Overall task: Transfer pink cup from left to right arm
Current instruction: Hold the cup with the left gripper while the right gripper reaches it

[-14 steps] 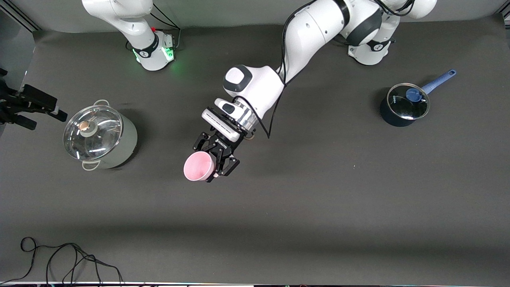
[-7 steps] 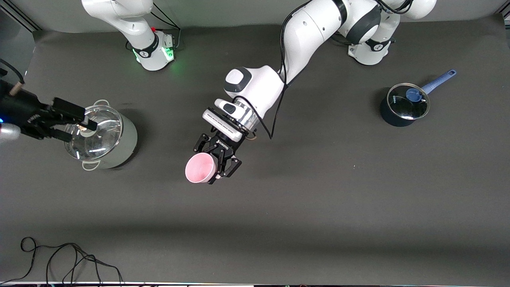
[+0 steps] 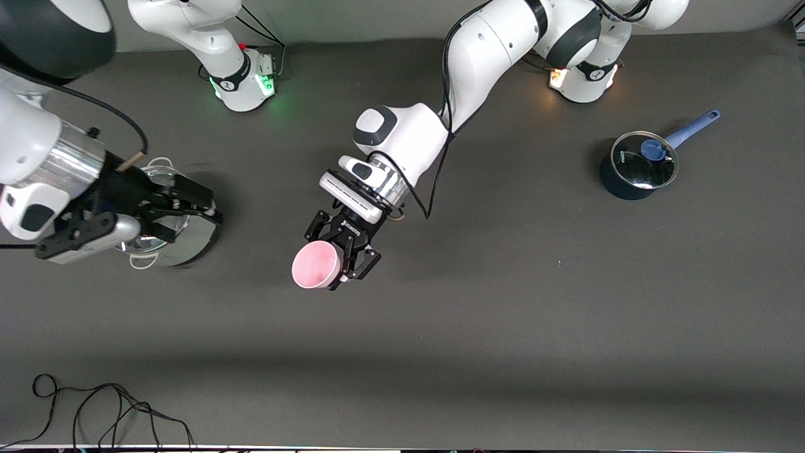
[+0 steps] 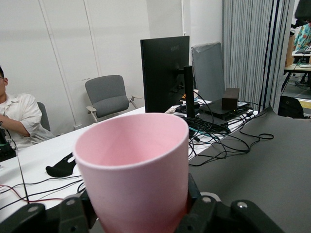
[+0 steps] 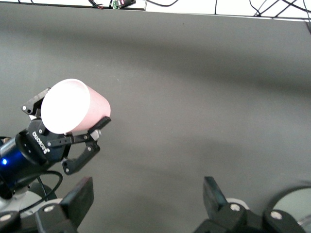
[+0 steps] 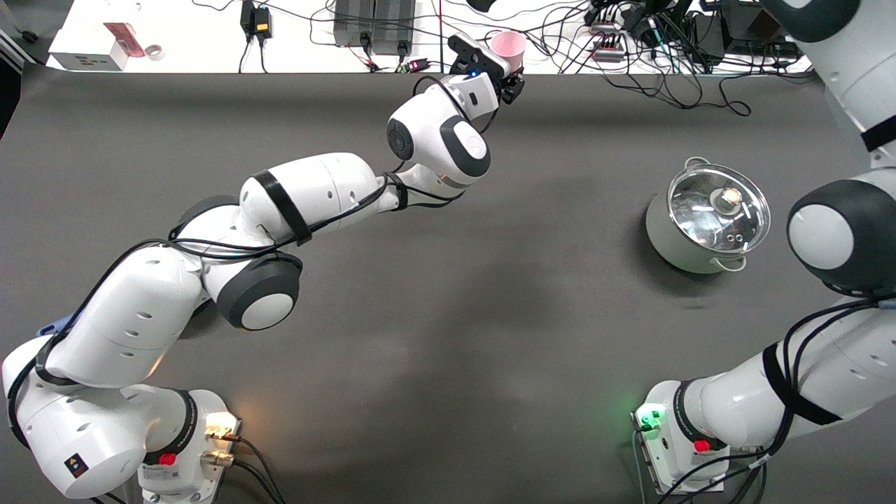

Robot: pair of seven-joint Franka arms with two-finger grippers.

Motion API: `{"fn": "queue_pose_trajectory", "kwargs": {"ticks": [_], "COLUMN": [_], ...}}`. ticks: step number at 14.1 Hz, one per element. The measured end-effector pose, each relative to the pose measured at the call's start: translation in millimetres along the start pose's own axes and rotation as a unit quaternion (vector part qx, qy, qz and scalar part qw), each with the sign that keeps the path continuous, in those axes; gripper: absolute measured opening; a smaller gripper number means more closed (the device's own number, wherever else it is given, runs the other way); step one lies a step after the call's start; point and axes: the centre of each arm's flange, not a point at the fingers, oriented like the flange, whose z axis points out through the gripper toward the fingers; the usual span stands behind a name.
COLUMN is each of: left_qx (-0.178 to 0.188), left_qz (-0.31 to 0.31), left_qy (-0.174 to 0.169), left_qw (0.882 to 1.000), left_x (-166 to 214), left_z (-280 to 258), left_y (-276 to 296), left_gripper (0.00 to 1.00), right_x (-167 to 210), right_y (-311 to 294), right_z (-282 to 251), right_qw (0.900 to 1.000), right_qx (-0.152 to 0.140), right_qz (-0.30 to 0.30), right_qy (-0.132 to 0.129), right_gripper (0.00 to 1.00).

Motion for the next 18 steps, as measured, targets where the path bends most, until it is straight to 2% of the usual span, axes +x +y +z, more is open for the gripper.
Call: {"fn": "queue_pose_trajectory", "kwargs": {"ticks": [4, 7, 11, 15, 18], "left_qx": [0.0, 0.0, 0.0, 0.0, 0.0], "left_qz": [0.0, 0.0, 0.0, 0.0, 0.0], "left_qy": [0.0, 0.0, 0.0, 0.0, 0.0], "left_qw": [1.0, 1.0, 1.0, 1.0, 1.0], "left_x": [0, 0, 0, 0, 0], "left_z": [0, 0, 0, 0, 0], "left_y": [0, 0, 0, 0, 0], "left_gripper": [0.68, 0.68, 0.68, 0.68, 0.68], "right_x": [18, 31, 45, 49, 48], "right_y": [-12, -30, -55, -78, -91], "right_z": [26, 47, 73, 95, 112], "right_qw": [1.0, 0.999, 0.998, 0.997, 0.997], "right_qx": [0.0, -0.016, -0.03, -0.047, -0.054], "right_qz": [-0.005, 0.039, 0.056, 0.059, 0.057], "right_qy": [0.0, 0.002, 0.005, 0.008, 0.0], "right_gripper": [1.0, 1.0, 1.0, 1.0, 1.0]}}
